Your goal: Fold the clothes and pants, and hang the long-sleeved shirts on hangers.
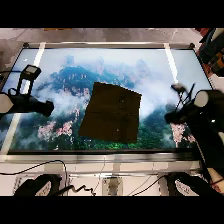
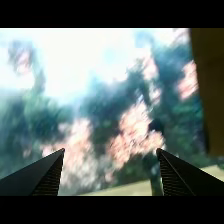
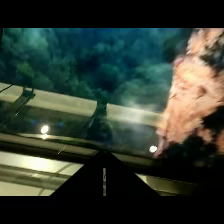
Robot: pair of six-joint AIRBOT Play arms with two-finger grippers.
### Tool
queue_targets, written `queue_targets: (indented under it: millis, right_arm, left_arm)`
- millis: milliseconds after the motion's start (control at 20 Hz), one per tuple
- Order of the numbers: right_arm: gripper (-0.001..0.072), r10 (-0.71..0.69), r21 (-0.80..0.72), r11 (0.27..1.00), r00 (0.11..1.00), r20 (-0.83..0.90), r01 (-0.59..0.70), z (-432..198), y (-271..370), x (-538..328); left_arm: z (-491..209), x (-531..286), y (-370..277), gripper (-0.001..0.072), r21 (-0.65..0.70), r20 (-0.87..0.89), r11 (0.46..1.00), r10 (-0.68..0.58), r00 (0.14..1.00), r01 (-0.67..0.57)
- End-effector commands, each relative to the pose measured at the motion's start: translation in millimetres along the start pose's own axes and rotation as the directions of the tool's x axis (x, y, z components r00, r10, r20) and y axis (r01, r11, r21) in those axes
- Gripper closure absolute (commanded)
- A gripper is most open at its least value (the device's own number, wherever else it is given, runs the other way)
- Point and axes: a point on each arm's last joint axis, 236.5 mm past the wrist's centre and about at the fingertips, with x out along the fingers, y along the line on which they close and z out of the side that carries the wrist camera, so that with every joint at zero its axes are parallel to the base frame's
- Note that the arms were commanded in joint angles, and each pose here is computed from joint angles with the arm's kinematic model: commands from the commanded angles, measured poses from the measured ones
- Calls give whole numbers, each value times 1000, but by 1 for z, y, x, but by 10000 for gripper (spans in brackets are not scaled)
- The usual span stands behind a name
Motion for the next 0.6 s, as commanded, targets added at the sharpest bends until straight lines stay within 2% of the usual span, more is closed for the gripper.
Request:
queue_targets:
  millis: [0,50,100,150,200,350,550]
  right_arm:
    - [678,482,17,876,872,-79,-483,-33,81,56]
    - [677,584,48,812,811,-38,-582,-28,101,59]
    - [609,637,89,767,771,8,-635,-21,112,63]
    - [376,648,123,752,761,46,-648,-14,116,69]
    - [202,642,152,749,763,75,-645,-10,116,77]
    - [195,620,268,735,777,105,-623,-2,117,93]
    - [196,673,341,686,738,37,-643,-11,129,110]
  left_arm:
    - [-51,28,15,90,-57,-185,998,-12,983,1]
    - [-65,41,7,89,-90,-221,995,-70,973,51]
    - [-77,52,-2,90,-121,-246,987,-135,960,108]
    - [-87,63,-16,89,-166,-262,970,-216,940,177]
    - [-93,72,-30,90,-216,-262,946,-296,918,244]
    - [-97,90,-72,90,-328,-219,835,-523,824,442]
    - [-97,112,-107,89,-460,-195,695,-686,701,553]
